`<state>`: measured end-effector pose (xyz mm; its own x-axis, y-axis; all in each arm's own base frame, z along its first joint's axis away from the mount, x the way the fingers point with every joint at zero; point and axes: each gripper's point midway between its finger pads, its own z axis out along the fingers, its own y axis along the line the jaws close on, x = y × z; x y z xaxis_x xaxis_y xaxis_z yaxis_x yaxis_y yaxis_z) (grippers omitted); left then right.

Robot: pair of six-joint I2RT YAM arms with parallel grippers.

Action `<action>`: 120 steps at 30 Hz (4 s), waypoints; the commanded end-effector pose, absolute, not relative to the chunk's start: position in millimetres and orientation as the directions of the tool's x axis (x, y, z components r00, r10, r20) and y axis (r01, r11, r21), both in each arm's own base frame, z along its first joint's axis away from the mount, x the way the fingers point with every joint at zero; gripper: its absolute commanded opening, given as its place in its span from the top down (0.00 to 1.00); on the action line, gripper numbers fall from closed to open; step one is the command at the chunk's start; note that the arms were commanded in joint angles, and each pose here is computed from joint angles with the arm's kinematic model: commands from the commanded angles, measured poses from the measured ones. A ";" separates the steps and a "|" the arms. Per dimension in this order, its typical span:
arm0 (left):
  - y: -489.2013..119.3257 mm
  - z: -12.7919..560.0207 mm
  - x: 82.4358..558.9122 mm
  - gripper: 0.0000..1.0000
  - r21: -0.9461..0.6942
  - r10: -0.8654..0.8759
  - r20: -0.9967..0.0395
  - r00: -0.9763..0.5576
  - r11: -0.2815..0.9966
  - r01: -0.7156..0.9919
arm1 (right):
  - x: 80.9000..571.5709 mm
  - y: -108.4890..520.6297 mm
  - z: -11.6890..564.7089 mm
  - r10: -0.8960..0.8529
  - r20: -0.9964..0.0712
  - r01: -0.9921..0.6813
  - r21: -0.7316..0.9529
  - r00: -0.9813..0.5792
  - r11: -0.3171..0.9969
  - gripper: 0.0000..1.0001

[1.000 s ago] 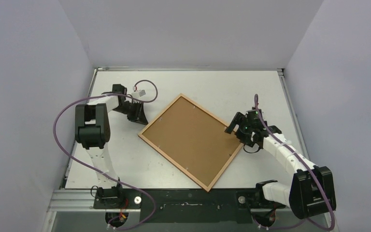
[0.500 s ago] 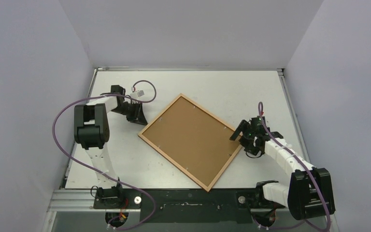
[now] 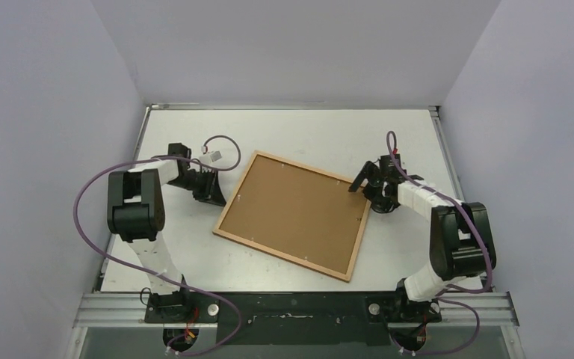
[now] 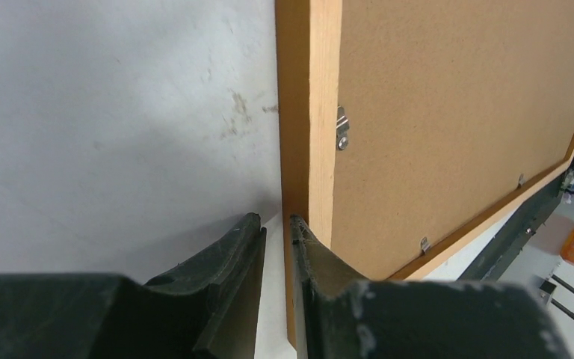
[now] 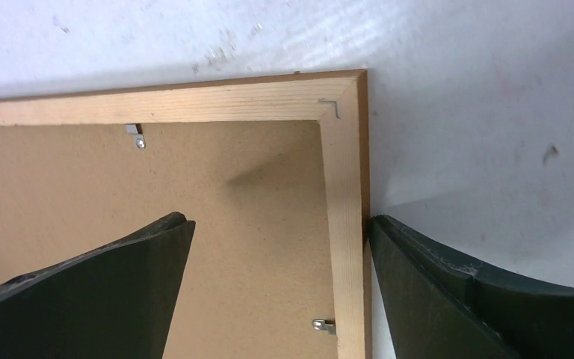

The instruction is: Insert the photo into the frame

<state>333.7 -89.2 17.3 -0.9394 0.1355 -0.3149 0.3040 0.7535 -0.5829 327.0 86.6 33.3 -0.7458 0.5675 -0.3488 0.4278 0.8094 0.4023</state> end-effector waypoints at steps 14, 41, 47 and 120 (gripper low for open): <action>-91.5 57.5 310.0 0.79 -0.620 0.106 -0.312 -0.944 0.730 0.287 | 432.9 86.0 193.4 0.446 -0.736 0.235 0.380 -0.509 0.895 0.09; -108.1 24.3 299.8 0.86 -0.650 0.096 -0.229 -0.969 0.726 0.225 | 308.7 459.3 96.8 0.183 -0.490 -0.333 0.777 -0.852 0.534 0.06; -108.1 18.8 297.5 0.88 -0.653 0.091 -0.212 -0.973 0.728 0.210 | 310.0 473.6 88.9 0.178 -0.469 -0.323 0.792 -0.865 0.518 0.05; -110.4 16.1 294.5 0.91 -0.658 0.103 -0.203 -0.974 0.722 0.214 | 309.3 487.9 81.8 0.104 -0.574 -0.447 0.727 -0.812 0.521 0.04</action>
